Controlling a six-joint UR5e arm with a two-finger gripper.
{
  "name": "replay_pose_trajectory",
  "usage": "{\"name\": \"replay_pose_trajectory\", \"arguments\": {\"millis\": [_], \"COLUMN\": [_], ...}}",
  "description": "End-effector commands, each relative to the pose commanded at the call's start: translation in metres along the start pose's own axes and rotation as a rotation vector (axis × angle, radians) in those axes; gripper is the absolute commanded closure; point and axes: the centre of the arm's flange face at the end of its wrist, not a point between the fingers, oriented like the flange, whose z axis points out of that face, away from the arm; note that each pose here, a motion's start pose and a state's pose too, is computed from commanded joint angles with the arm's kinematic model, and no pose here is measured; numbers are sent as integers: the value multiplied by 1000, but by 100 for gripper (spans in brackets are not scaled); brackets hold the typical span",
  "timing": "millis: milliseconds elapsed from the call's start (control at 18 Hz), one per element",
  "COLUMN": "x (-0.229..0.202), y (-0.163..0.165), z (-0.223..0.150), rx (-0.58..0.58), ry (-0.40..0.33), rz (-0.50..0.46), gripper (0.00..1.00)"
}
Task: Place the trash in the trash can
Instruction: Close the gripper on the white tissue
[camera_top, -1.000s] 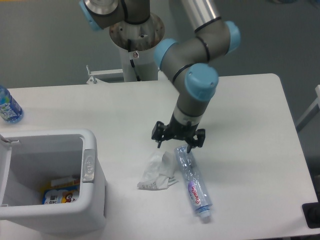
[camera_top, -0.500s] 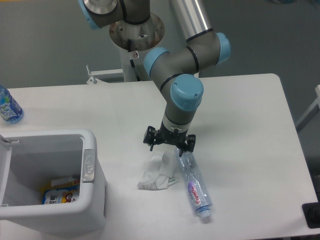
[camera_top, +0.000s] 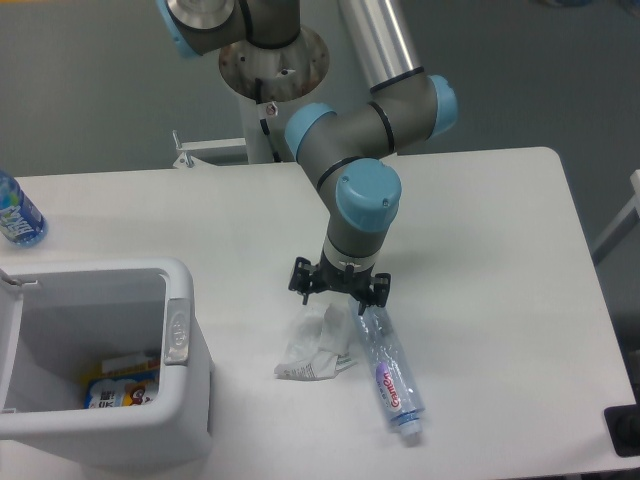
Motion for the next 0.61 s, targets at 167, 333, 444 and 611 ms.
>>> {"name": "replay_pose_trajectory", "arguments": {"millis": [167,333,444,611], "x": [0,0,-1,-1], "y": [-1,-1,-2,-2], "z": [-2,-4,-5,-5], "rx": [3,5,7,7], "ry": [-2,-3,-6,-6], "rz": [-3,-24,-37,-39], "gripper": [42,58,73,93]}}
